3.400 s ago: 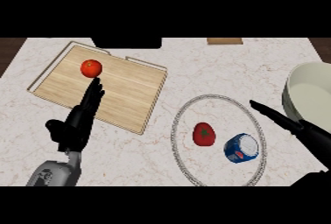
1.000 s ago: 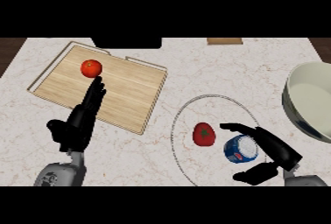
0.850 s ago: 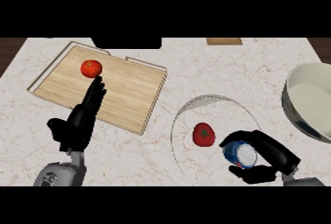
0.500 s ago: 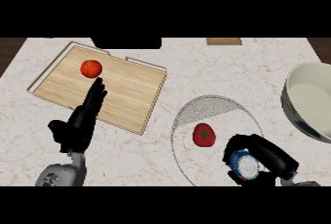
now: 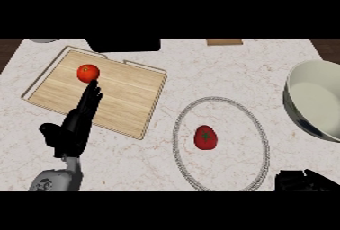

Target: Pick the can from the placemat and place it in the bowl

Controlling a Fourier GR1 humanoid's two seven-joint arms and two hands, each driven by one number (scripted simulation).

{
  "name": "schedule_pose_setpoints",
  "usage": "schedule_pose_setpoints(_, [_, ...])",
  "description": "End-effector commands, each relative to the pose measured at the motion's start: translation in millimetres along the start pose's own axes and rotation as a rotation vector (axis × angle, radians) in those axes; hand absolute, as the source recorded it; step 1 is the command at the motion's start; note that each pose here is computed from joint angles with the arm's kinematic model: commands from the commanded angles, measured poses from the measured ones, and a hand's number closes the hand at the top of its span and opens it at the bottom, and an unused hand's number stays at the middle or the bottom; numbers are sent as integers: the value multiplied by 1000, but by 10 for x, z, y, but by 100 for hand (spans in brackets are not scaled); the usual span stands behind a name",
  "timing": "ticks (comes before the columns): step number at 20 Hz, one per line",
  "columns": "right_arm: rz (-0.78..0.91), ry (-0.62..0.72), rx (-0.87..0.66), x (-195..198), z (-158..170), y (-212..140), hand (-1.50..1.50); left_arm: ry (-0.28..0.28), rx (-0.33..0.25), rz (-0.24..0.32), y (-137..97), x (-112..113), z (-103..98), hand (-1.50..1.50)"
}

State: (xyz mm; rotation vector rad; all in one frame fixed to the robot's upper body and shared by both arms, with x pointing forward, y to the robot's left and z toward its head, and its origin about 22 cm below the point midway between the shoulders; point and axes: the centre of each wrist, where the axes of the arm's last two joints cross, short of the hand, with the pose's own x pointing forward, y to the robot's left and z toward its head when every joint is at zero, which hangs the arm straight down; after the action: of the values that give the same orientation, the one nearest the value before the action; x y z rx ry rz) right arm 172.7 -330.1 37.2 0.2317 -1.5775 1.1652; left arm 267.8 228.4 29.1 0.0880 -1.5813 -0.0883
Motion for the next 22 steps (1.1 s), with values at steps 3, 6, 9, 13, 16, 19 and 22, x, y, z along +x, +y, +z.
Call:
schedule_pose_setpoints(3, [-110,-296,-3,300,605,-214,150,3,38,-11,38,-58,46,0])
schedule_pose_setpoints(6, [-35,-373,-80,502,774,-341,150,3,44,4,-11,-10,-18,0])
schedule_pose_setpoints(9, [41,-440,-177,724,924,-525,150,0,47,-13,18,-93,55,0])
schedule_pose_setpoints(13, [105,-404,-251,1062,1199,-726,150,-6,32,-8,43,48,82,0])
schedule_pose_setpoints(16, [155,-350,-287,1289,1344,-896,150,-20,24,9,-47,-88,11,0])
schedule_pose_setpoints(19, [203,-331,-329,1521,1458,-1102,150,2,15,-1,-99,70,84,0])
schedule_pose_setpoints(22, [179,-308,-360,1750,1562,-1146,150,16,22,7,119,13,30,0])
